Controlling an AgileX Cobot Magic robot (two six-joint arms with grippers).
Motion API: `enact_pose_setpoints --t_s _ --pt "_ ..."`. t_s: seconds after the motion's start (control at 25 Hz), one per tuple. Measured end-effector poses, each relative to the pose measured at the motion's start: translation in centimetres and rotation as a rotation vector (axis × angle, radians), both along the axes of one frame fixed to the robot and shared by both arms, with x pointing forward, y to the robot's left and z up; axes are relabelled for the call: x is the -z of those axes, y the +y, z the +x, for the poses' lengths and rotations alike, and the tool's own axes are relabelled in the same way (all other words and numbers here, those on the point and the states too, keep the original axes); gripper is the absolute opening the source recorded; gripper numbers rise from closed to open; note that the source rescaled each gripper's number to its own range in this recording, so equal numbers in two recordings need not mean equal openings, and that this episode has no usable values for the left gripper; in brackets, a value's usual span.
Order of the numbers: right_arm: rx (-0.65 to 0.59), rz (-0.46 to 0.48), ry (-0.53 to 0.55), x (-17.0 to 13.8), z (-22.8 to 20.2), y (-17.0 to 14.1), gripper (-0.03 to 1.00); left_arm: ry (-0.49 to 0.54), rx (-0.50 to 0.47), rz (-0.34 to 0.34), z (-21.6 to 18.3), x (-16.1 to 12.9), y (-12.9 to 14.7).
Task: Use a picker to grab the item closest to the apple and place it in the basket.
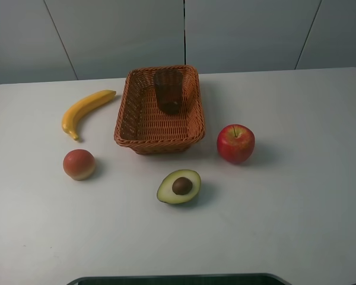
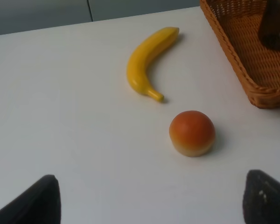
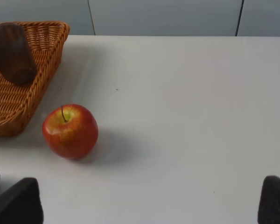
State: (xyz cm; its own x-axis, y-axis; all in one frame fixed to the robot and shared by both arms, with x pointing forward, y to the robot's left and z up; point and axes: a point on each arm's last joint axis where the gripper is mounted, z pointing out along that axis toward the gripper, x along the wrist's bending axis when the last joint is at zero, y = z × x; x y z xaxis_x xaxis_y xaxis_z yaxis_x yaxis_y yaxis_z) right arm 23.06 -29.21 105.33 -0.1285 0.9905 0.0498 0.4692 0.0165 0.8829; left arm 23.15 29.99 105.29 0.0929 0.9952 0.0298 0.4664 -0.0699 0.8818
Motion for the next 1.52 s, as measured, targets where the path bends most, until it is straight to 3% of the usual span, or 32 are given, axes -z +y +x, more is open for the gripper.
enact_pose_setpoints --t_s 1.52 --pt "0.000 0.000 0.001 0.01 -0.01 0.00 1.00 0.000 0.001 0.000 0.00 0.00 0.00"
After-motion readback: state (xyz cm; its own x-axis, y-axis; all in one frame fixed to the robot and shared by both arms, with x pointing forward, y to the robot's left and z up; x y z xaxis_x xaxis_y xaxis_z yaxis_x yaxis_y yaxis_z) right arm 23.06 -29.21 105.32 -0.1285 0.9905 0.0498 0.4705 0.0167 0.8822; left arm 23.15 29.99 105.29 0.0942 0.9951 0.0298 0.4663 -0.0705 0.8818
